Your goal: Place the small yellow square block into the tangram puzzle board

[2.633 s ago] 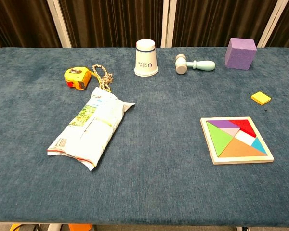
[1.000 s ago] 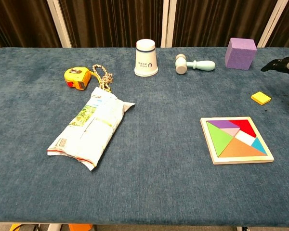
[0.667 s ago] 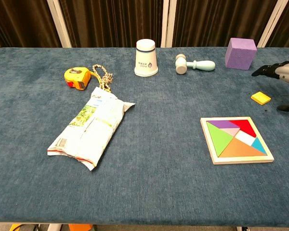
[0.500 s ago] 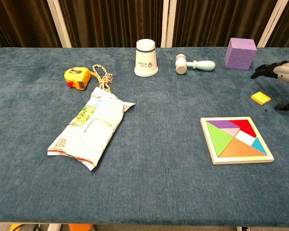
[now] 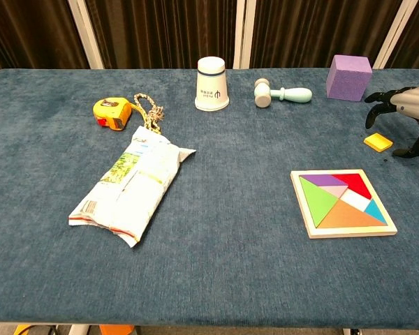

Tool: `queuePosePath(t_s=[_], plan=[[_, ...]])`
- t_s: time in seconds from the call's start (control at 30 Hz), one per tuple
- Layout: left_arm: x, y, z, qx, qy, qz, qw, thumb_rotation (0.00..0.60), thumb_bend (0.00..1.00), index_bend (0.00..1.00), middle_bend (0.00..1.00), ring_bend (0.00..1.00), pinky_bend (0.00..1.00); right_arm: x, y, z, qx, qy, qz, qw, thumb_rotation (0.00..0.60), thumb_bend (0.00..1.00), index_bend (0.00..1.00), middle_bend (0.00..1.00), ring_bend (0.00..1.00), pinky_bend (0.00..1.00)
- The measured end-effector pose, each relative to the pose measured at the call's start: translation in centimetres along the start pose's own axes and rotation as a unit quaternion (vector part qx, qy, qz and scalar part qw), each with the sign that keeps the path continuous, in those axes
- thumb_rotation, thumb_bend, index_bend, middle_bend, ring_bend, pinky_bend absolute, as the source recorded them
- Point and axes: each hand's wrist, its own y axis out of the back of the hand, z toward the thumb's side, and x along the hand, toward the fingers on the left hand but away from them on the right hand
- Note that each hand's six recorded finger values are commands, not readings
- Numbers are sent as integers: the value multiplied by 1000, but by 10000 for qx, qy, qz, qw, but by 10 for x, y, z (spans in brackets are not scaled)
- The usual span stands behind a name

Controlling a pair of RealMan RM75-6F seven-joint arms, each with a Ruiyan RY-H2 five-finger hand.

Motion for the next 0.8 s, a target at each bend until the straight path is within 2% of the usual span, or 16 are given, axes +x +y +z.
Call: queuePosePath(t_s=[0.8], plan=[[0,-1,-2,-30,7,20,10000,600,0,88,18,0,44,0,-2,0,40,-20,-1,10000,600,227,465,0,0,0]])
